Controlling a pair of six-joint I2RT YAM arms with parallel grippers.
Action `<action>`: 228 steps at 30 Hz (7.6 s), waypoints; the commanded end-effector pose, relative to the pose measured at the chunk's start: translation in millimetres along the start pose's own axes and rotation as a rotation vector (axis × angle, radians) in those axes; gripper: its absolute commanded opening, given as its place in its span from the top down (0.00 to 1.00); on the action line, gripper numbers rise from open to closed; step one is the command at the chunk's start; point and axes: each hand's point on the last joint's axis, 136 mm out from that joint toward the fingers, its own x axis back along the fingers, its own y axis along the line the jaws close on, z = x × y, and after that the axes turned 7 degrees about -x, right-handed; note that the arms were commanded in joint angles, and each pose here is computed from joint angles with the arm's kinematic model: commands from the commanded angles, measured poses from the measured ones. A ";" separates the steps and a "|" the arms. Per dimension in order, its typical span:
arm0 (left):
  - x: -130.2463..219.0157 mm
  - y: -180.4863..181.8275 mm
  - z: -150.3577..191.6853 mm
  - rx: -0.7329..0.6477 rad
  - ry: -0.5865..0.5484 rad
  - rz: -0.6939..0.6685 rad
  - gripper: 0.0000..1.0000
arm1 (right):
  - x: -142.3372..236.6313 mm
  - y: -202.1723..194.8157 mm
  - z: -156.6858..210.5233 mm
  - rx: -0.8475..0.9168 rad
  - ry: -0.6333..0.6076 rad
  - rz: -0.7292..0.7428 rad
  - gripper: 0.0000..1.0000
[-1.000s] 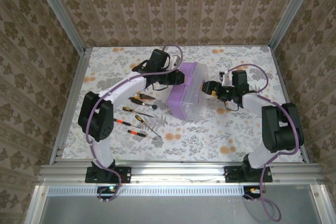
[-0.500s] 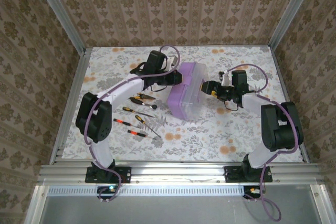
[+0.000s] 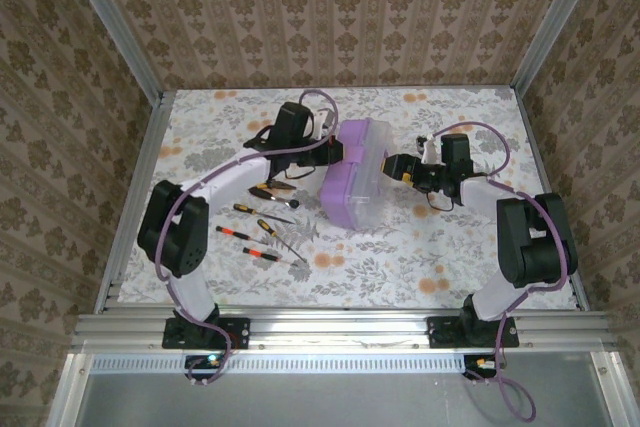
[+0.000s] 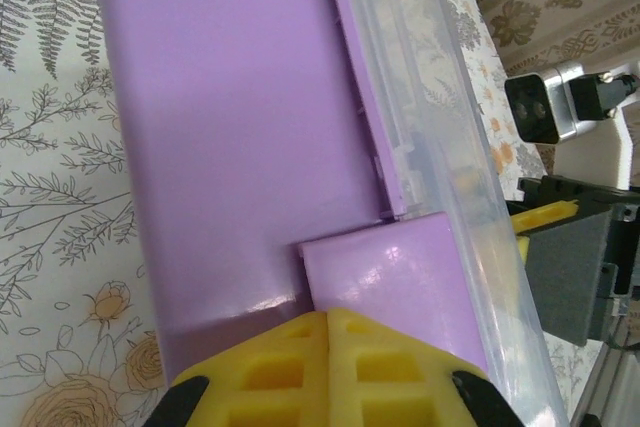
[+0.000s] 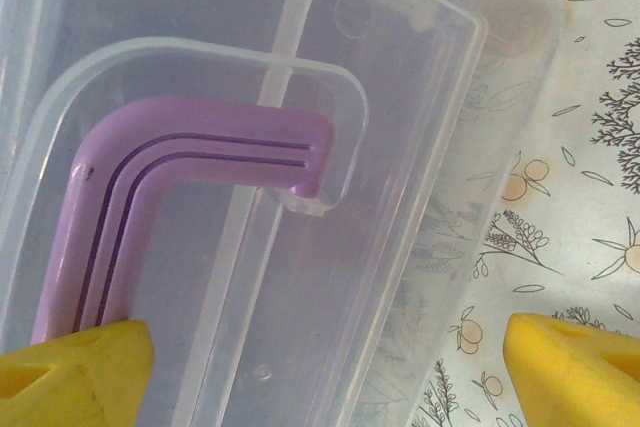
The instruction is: Pack the tool kit
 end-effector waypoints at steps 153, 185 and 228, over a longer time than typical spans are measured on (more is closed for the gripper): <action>-3.2 -19.5 22.0 -0.054 0.234 -0.024 0.27 | -39.2 88.4 -22.4 0.071 0.088 -0.019 0.37; -0.2 17.6 36.1 -0.106 0.310 -0.244 0.24 | -44.3 85.3 -20.9 0.067 0.095 -0.024 0.45; 12.5 -69.6 -32.0 -0.018 -0.116 0.321 0.25 | -55.3 78.0 -9.4 0.046 0.119 0.001 0.53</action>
